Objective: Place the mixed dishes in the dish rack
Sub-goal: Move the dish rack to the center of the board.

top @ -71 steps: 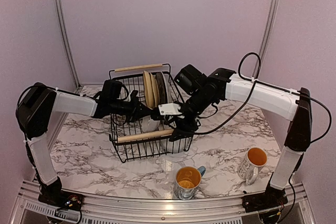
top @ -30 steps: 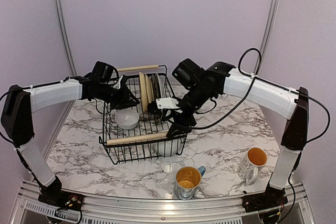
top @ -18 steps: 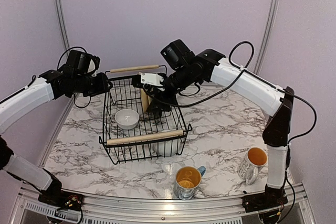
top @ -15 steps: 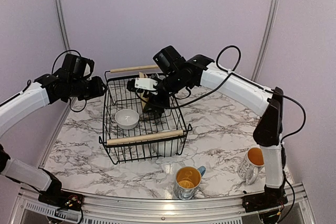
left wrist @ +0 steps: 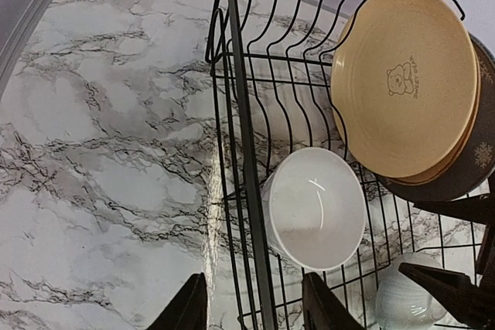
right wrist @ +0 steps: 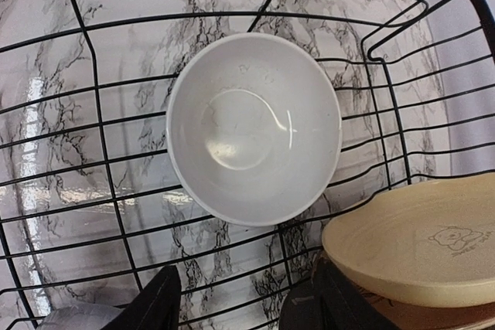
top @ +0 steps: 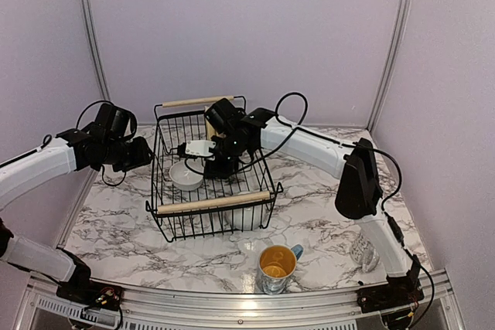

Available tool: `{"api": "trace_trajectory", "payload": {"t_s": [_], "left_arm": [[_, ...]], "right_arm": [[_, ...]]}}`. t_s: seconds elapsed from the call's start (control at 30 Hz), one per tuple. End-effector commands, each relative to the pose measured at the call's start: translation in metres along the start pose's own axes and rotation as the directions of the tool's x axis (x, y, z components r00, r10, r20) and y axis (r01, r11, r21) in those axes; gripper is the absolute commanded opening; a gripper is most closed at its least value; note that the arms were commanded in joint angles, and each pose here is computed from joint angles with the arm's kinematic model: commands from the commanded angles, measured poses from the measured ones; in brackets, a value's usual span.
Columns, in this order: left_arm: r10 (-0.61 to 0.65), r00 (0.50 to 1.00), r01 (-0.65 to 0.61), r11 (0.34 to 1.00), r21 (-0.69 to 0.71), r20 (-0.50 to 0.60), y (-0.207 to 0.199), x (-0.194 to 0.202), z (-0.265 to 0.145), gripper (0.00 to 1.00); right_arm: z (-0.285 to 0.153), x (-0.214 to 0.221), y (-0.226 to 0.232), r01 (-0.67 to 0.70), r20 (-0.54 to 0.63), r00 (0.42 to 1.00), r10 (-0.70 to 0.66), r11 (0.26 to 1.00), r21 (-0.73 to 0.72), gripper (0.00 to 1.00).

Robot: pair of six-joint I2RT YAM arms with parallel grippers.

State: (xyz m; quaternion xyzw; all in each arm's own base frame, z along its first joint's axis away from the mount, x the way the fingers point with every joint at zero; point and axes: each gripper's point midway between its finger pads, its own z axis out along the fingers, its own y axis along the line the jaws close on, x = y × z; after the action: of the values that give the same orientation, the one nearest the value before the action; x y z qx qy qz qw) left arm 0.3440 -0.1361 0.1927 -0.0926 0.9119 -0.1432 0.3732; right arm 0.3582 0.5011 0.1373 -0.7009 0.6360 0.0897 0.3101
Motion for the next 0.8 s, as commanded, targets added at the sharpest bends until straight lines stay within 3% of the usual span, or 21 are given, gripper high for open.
{"api": "trace_trajectory", "payload": {"t_s": [0.0, 0.2, 0.37, 0.77], "left_arm": [[-0.054, 0.998, 0.057, 0.995, 0.083, -0.032, -0.014, 0.002, 0.023, 0.44], [-0.054, 0.993, 0.060, 0.997, 0.057, -0.103, -0.012, 0.017, 0.049, 0.41], [-0.059, 0.989, 0.072, 0.993, 0.090, -0.134, -0.018, 0.025, 0.059, 0.25], [0.055, 0.986, -0.014, 0.969, 0.247, -0.159, -0.101, 0.050, 0.073, 0.13]], "right_arm": [[-0.026, -0.017, -0.007, 0.011, 0.035, 0.999, -0.013, 0.999, 0.049, 0.56], [-0.045, -0.014, 0.001, -0.016, 0.038, 0.999, 0.015, 0.999, 0.032, 0.56], [-0.068, -0.020, 0.003, -0.034, 0.066, 0.997, 0.032, 0.999, 0.037, 0.57], [-0.103, -0.008, 0.010, -0.031, 0.058, 0.998, 0.027, 0.997, 0.070, 0.59]]}}
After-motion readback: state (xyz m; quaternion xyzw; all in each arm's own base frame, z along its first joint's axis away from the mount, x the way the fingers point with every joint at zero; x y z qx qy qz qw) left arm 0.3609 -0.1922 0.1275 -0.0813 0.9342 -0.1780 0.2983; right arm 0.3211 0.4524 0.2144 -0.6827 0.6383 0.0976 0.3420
